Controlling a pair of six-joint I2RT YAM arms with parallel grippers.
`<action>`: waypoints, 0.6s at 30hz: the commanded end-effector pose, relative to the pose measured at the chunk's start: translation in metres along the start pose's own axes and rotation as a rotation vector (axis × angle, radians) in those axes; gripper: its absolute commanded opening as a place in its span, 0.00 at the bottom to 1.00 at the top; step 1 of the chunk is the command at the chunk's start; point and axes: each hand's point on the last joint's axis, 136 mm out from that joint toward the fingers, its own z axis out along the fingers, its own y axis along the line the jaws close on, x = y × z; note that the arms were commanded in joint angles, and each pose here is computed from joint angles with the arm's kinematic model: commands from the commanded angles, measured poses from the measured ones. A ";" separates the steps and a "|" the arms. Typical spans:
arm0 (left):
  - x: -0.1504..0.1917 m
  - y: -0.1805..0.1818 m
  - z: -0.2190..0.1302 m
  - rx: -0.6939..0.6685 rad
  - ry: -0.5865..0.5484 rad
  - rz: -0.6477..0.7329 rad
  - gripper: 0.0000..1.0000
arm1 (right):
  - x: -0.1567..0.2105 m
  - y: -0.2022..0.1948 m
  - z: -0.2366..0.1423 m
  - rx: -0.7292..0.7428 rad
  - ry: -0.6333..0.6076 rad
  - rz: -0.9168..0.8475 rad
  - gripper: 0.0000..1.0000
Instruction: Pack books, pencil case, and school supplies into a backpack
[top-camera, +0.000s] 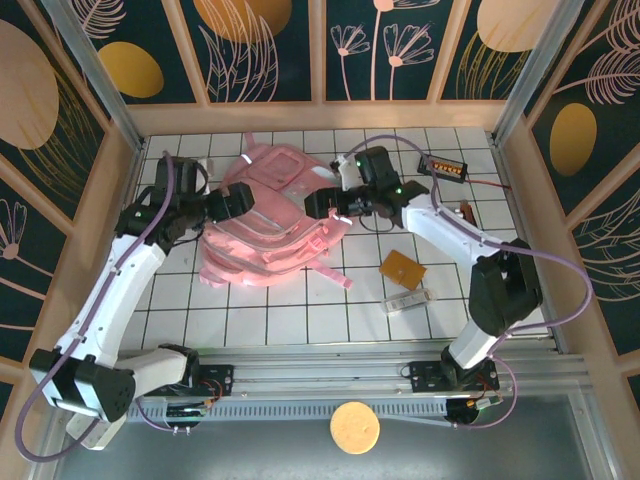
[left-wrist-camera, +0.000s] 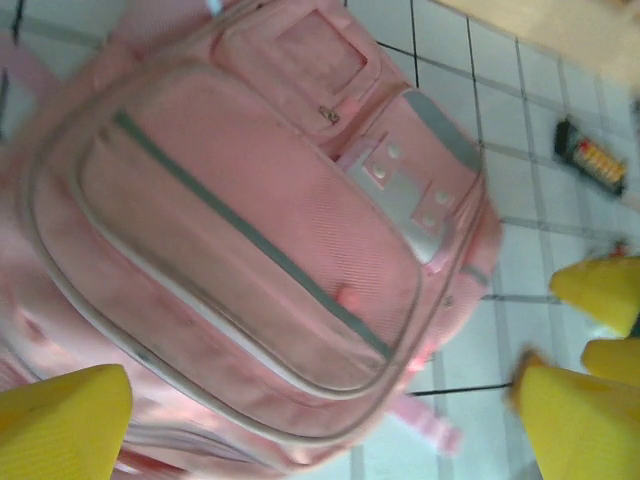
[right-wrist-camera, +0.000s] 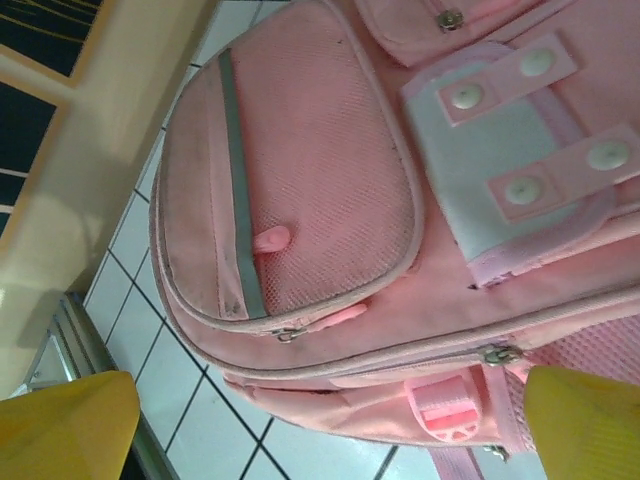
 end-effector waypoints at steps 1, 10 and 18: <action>0.020 0.006 0.001 -0.046 0.083 0.475 0.94 | -0.029 0.042 -0.031 -0.134 -0.237 -0.226 0.95; 0.067 0.025 0.040 -0.055 0.144 1.204 0.84 | -0.025 0.053 -0.040 -0.160 -0.276 -0.351 0.83; 0.034 0.037 0.060 -0.238 -0.007 1.487 0.80 | -0.032 0.058 -0.042 -0.167 -0.289 -0.301 0.70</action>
